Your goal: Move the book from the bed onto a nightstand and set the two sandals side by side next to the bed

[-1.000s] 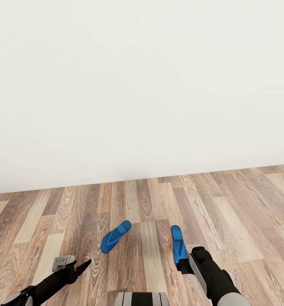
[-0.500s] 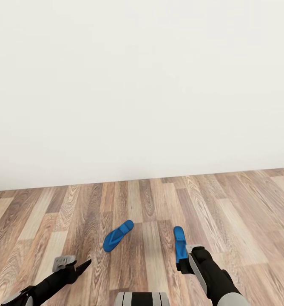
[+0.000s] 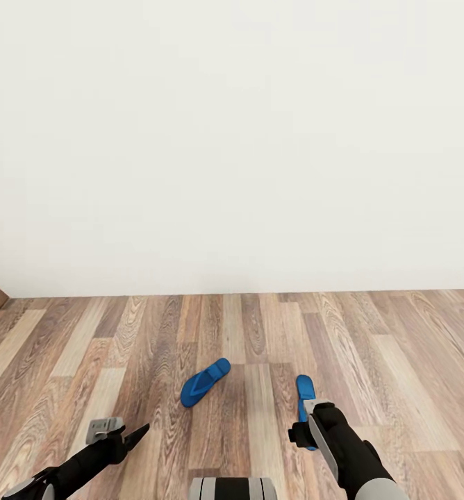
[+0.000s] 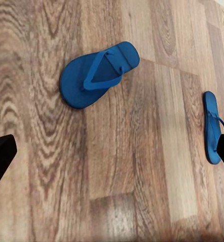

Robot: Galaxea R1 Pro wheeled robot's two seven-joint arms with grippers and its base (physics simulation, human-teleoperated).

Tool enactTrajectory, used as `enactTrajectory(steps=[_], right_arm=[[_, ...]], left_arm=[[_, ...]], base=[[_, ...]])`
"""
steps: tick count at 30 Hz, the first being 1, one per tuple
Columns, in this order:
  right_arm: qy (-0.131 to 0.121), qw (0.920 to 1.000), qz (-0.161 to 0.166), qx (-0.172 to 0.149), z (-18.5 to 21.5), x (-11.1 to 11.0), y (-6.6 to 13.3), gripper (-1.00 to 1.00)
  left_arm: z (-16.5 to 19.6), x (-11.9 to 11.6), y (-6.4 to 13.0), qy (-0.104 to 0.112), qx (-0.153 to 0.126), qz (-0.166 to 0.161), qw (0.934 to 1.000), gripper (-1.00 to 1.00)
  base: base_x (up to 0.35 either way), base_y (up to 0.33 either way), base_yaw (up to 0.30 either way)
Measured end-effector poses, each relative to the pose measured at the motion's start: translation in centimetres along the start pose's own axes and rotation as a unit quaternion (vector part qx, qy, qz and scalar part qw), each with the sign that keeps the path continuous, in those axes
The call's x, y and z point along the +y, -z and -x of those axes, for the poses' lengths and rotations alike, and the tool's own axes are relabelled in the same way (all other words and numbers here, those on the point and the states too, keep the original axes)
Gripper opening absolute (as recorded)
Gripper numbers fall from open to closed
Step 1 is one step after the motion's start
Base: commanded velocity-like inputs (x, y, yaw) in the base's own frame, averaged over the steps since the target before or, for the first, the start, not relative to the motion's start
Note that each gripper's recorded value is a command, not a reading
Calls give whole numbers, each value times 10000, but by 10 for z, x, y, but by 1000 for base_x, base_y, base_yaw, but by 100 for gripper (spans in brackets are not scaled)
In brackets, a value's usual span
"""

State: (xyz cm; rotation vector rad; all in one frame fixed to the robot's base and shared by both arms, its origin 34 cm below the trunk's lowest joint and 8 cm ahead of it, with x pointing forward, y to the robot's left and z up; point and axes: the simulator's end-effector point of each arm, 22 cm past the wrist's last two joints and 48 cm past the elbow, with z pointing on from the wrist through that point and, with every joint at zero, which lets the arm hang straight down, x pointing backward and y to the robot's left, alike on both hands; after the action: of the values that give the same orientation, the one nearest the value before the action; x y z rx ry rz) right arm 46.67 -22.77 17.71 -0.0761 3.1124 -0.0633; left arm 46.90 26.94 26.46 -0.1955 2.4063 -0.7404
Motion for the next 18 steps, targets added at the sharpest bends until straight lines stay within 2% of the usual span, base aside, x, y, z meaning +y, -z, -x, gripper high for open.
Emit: enactTrajectory(steps=[5, 12, 18], right_arm=[[-26, 9999, -3, -143, 11, -2, 6, 100], [-135, 9975, 0, -688, 53, -9, 30, 100], [-168, 9961, -7, -864, 66, -11, 39, 100]], left_arm=[[0, 0, 0, -6, -4, -1, 10000, 100], [0, -1, 0, -2, -6, -8, 10000, 100], [0, -1, 0, -2, -6, -10, 10000, 100]], base=[[0, 0, 4], [0, 0, 0], [0, 0, 0]])
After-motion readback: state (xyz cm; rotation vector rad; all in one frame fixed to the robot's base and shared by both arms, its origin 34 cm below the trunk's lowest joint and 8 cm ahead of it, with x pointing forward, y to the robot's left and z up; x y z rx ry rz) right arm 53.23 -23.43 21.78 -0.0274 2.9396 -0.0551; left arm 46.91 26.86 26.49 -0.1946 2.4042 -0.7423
